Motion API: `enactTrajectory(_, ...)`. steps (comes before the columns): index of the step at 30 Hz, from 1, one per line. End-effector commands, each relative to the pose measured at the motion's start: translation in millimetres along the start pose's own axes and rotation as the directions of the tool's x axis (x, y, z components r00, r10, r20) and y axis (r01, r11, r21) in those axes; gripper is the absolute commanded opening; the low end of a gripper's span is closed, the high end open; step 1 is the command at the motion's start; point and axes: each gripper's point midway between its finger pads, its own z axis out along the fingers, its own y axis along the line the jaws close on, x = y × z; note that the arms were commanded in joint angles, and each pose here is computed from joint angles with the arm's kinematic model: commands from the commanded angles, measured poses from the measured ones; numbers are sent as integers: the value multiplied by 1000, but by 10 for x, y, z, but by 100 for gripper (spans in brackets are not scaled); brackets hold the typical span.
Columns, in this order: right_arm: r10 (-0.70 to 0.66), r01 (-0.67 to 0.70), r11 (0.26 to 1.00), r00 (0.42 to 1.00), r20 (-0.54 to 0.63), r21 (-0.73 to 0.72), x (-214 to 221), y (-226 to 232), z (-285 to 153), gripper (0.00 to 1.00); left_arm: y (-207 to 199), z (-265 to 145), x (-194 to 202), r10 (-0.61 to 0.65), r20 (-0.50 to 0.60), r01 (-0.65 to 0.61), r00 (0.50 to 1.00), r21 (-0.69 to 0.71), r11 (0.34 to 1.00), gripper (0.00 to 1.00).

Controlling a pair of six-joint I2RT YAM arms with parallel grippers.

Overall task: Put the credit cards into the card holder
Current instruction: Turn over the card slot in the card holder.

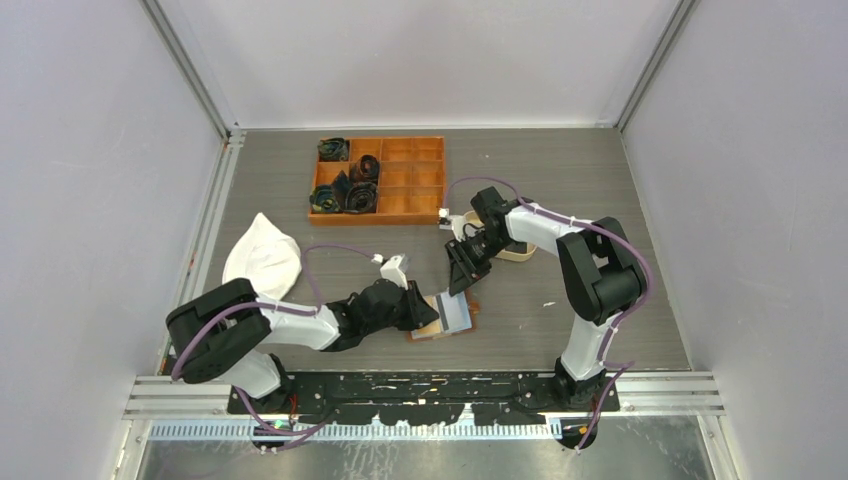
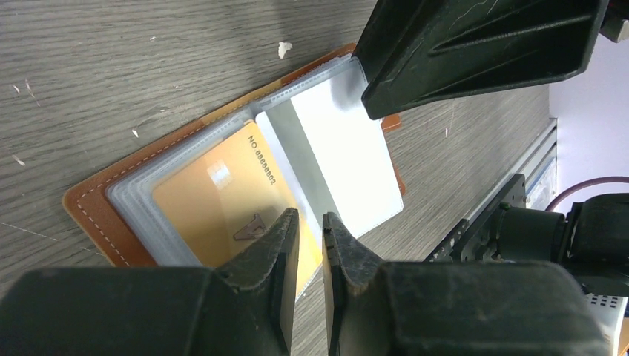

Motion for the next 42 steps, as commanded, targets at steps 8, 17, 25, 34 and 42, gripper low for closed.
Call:
enactTrajectory(8,-25,33,984,998,50,-174,-145,379,-127,34,-185,-163,-222,25,87,-30,996,54,998,19)
enactTrajectory(17,8,5,968,999,49,-251,-152,488,-116,37,-102,-342,-309,46,141,-52,989,36,998,20)
enactTrajectory(25,52,-36,952,998,42,-303,-150,527,-71,40,-80,-577,-433,65,221,-80,973,58,995,39)
enactTrajectory(34,74,-55,920,997,35,-387,-142,617,-27,42,-108,-676,-387,71,233,-102,970,124,987,62)
enactTrajectory(42,36,-24,906,999,22,-423,-101,698,58,44,-72,-630,-320,43,221,-75,974,142,987,51)
